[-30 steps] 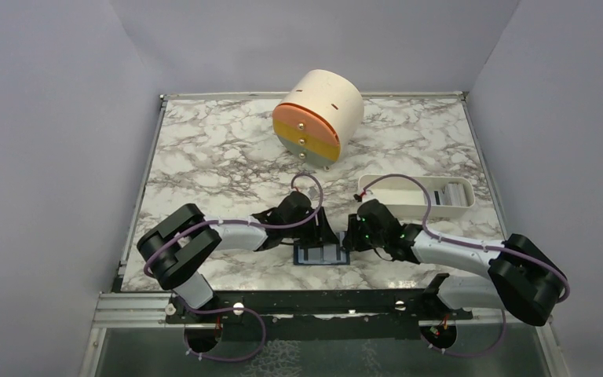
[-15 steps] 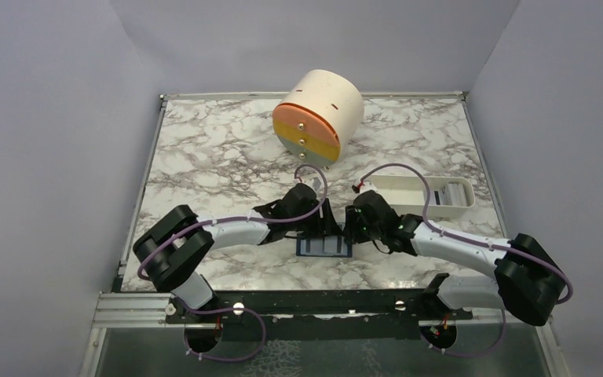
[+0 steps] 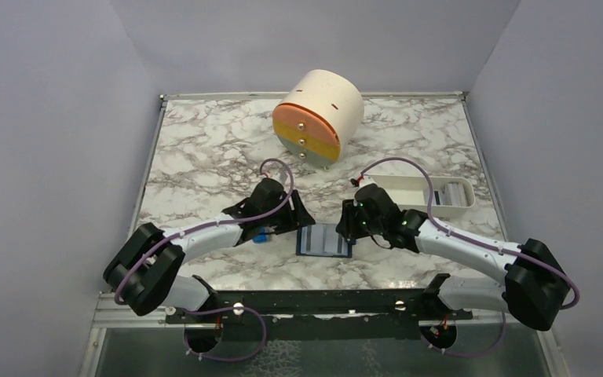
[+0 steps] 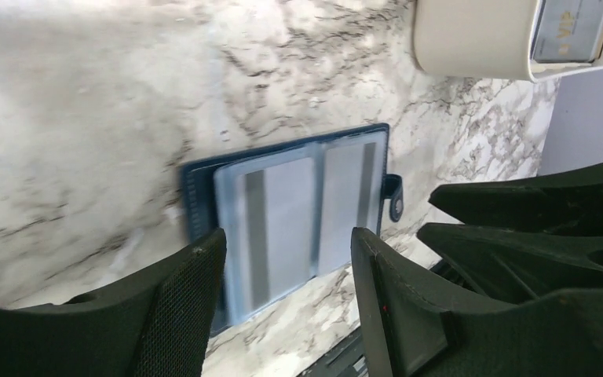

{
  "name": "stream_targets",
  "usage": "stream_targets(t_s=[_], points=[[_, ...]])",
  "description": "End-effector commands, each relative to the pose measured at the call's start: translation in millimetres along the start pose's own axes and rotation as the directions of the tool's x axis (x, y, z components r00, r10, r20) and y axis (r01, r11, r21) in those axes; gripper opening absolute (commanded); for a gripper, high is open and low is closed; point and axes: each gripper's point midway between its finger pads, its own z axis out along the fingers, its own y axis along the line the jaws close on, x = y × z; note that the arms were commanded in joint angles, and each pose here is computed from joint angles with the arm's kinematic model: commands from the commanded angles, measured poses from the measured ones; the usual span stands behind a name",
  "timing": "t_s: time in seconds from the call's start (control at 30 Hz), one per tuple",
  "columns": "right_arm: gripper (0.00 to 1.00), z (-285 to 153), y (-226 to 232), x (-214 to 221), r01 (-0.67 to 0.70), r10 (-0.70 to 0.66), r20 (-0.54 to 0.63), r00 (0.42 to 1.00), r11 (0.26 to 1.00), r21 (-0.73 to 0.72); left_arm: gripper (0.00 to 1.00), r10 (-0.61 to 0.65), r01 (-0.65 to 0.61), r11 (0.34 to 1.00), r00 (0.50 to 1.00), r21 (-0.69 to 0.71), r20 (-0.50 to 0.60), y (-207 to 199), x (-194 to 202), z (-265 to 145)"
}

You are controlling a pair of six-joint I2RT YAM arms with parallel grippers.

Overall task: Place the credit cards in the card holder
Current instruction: Insert the credit card into the card holder, then turn over the card slot in the card holder.

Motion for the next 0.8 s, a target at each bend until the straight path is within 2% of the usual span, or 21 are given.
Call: stream_targets(t_s=[0.0, 0.23, 0.43, 0.77], points=[[0.36, -5, 33, -13, -0.049, 0.051, 0.014, 0.999, 0.99, -0.136, 0.62, -0.037, 0.037, 0.998, 0.999, 0.045, 0.009, 13, -6, -19], [0.35, 9, 61, -6, -0.088, 0.081, -0.039, 0.996, 0.969, -0.233, 0.62, -0.081, 0.077, 0.993, 0.996, 0.085, 0.04, 19, -10, -34], [0.36, 25, 77, 2, -0.093, 0.077, -0.072, 0.994, 0.964, -0.249, 0.6, -0.127, 0.123, 0.984, 0.992, 0.126, 0.027, 21, -5, -34], [0.36, 49, 57, 29, -0.09, 0.069, -0.138, 0.988, 0.984, -0.154, 0.59, -0.139, 0.137, 0.982, 0.99, 0.133, 0.007, 24, 1, -33]])
